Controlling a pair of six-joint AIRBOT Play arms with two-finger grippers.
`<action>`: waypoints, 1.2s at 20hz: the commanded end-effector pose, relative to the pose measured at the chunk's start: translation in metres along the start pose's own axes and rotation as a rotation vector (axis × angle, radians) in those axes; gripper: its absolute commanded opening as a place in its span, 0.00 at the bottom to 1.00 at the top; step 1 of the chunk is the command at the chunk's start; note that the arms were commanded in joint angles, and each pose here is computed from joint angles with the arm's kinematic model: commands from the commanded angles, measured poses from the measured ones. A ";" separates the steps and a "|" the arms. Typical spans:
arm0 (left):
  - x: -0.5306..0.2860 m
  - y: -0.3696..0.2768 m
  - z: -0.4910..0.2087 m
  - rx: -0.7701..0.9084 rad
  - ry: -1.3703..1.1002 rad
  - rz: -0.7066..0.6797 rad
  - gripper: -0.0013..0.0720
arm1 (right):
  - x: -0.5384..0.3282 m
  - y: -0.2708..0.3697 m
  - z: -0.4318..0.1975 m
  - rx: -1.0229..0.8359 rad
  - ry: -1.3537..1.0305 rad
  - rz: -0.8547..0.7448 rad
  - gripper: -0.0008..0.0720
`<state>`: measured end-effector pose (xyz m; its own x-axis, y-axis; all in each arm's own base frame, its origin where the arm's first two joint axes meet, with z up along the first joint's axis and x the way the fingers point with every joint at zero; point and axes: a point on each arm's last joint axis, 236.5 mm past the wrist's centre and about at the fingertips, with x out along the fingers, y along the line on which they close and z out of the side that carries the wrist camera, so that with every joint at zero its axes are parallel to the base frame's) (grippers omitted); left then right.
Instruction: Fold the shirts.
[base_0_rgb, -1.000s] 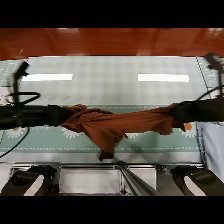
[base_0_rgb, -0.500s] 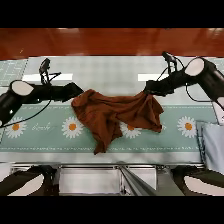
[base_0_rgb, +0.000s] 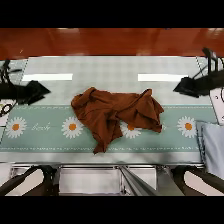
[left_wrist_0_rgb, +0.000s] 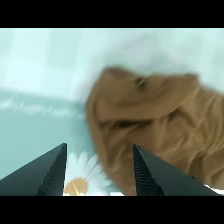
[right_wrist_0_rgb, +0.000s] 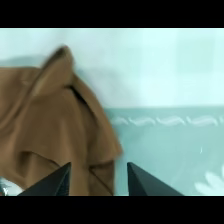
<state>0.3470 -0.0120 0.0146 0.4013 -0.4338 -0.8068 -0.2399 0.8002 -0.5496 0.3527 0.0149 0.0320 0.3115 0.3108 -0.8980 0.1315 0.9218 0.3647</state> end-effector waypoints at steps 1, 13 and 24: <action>0.034 0.040 -0.085 -0.153 0.170 -0.003 0.70 | 0.035 -0.028 -0.071 0.129 0.016 0.012 0.58; 0.129 -0.024 -0.132 -0.308 0.285 -0.200 0.70 | 0.062 -0.014 -0.123 0.196 0.070 0.115 0.58; 0.120 -0.085 -0.074 -0.088 0.234 -0.315 0.05 | 0.074 -0.023 -0.090 0.274 -0.018 0.106 0.58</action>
<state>0.3398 -0.1580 -0.0666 0.2517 -0.7260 -0.6400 -0.2729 0.5812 -0.7667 0.2732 0.0372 -0.0631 0.3284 0.3828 -0.8635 0.3177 0.8162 0.4827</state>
